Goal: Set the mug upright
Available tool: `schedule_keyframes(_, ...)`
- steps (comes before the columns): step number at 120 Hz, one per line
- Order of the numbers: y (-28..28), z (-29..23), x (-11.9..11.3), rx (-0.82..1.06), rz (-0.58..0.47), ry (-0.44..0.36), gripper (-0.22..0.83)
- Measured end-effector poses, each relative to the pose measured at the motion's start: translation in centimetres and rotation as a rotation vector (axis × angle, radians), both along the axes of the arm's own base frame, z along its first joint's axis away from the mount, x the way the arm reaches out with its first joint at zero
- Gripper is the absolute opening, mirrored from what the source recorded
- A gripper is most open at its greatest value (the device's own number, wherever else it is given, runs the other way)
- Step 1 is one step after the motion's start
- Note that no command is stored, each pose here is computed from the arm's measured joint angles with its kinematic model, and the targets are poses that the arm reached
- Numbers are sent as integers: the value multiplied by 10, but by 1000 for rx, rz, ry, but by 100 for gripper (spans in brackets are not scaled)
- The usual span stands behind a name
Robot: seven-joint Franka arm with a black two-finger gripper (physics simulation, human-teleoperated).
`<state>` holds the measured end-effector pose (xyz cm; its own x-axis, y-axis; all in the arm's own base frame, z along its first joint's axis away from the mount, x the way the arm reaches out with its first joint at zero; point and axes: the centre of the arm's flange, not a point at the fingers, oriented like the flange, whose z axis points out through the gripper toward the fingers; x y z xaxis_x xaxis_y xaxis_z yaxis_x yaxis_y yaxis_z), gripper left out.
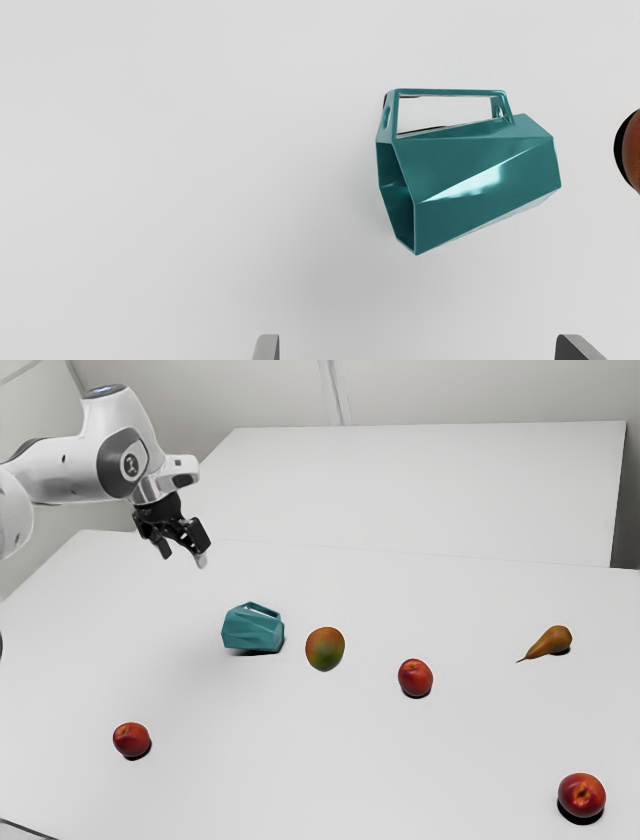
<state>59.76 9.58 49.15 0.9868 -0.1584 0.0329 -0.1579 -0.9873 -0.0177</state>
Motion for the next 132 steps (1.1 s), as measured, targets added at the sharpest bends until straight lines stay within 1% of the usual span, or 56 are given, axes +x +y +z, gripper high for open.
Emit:
schedule_keyframes(16,20,-10,-6,-43,50,3,62)
schedule_keyframes(28,51,-51,-10,-189,156,39,62)
schedule_keyframes(40,56,-87,-8,-329,194,75,62)
schedule_keyframes(56,63,-126,0,-466,212,120,62)
schedule_keyframes(70,64,-148,7,-565,207,139,62)
schedule_keyframes(85,67,-173,16,-669,216,144,62)
schedule_keyframes(111,65,-195,18,-799,226,132,61)
schedule_keyframes(121,61,-199,20,-833,223,122,57)
schedule_keyframes(132,56,-202,20,-860,218,117,46)
